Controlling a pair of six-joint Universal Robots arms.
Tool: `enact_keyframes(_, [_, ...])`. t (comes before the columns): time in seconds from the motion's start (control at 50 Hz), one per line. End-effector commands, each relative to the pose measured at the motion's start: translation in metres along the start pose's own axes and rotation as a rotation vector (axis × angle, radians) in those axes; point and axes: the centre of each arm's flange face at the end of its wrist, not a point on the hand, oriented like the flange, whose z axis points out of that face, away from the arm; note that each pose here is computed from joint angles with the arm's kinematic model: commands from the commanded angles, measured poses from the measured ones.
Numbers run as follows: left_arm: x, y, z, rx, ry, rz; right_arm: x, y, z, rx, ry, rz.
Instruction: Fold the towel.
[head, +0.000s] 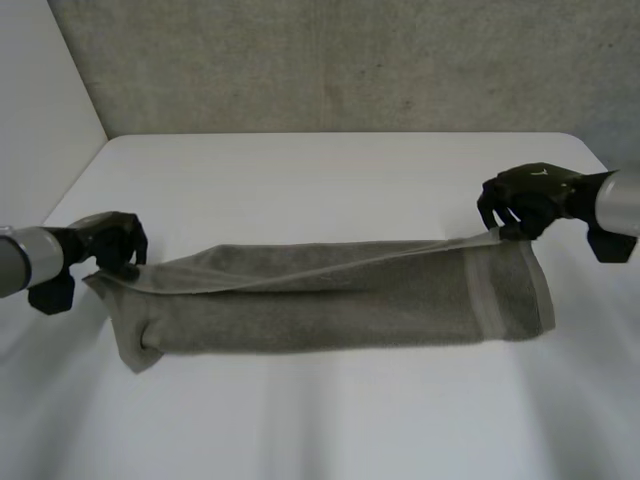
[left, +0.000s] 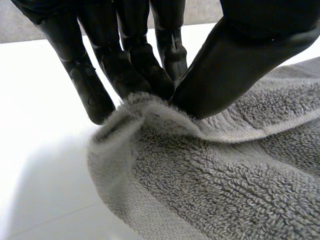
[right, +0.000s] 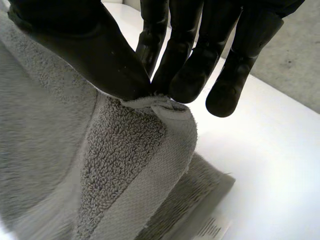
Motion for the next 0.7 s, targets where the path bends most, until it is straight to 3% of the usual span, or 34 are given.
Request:
enact_keyframes(0.02, [0.005,-0.005,0.022,0.002,-0.014,0.029,0.007,0.012,0.040,-0.007,0.058,-0.034])
enact_keyframes(0.2, [0.005,-0.003,0.039,0.000,-0.048,0.047,0.008,0.024,0.072,0.000,0.082,-0.066])
enact_keyframes(0.7, [0.010,-0.015,0.053,0.056,-0.035,0.004,0.011,0.033,0.109,0.064,0.233,-0.105])
